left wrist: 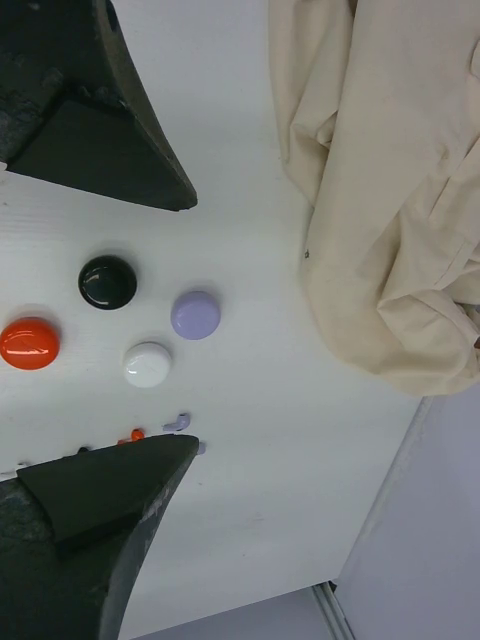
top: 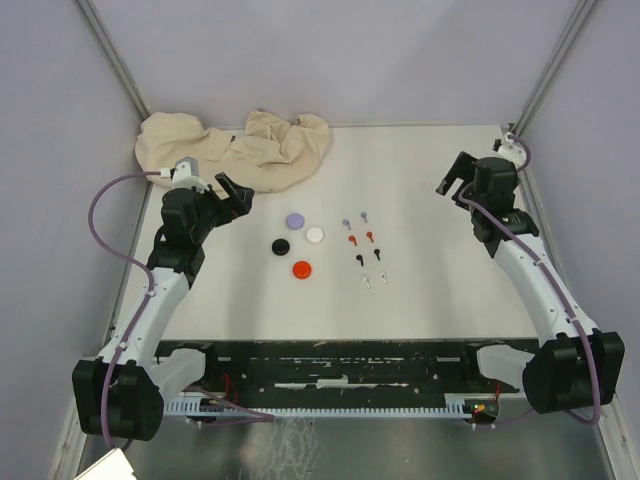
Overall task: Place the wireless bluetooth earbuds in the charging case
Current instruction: Pick up the charging case at the center of the board.
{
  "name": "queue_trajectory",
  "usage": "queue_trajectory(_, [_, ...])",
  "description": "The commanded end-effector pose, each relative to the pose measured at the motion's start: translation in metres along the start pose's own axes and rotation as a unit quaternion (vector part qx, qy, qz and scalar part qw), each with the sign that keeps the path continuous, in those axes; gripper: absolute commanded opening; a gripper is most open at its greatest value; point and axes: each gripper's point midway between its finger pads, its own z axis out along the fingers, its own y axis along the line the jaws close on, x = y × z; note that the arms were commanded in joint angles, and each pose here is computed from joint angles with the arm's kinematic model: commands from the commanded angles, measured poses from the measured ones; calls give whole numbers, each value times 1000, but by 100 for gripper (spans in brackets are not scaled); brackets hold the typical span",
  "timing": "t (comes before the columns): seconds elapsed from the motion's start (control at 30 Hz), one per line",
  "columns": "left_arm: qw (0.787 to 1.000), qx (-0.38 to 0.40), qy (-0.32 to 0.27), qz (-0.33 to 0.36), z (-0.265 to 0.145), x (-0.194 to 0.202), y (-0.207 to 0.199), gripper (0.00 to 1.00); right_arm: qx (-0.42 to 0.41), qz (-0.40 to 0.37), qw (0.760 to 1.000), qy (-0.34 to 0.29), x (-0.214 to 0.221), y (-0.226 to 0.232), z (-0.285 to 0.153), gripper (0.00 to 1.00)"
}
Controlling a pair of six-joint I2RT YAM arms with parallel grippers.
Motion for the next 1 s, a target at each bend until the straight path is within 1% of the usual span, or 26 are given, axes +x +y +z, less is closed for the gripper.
queue_trajectory(0.0, [999,25,-35,-9,0,-24,-15,99,76,19,997,-17,-21,-14,-4,99])
queue_trajectory(0.03, [999,26,-35,-9,1,-23,-15,99,63,-1,998,-15,-19,-12,-3,99])
queue_trajectory(0.07, [999,26,-35,-9,1,-23,-15,99,31,-33,999,-8,-17,-4,-3,99])
queue_trajectory(0.1, [999,27,-34,-9,2,-22,-15,99,-18,-67,998,4,-11,10,-5,100])
queue_trajectory(0.13, [999,26,-34,-10,2,-21,-14,99,-69,-82,994,17,-5,25,-9,100])
queue_trajectory(0.27, [999,28,-32,-4,1,-19,-14,99,-171,-61,983,17,-1,61,-16,100])
queue_trajectory(0.37, [999,22,-40,2,1,-20,-11,99,-195,-45,979,32,-2,75,-12,99])
queue_trajectory(0.47, [999,29,-32,3,1,-19,-14,99,-223,-58,970,72,10,91,-7,99])
queue_trajectory(0.6, [999,39,-15,-16,3,-7,-15,99,-231,-152,957,91,36,124,-13,99])
queue_trajectory(0.7, [999,43,1,-29,4,9,-16,99,-245,-219,936,123,70,157,-16,99])
queue_trajectory(0.8, [999,41,9,-32,4,24,-14,99,-263,-263,916,152,104,185,-16,99])
queue_trajectory(0.9, [999,30,14,-32,5,30,-10,99,-283,-307,894,162,134,212,-18,100])
queue_trajectory(0.97, [999,17,11,-33,5,32,-4,99,-301,-340,874,174,160,231,-21,98])
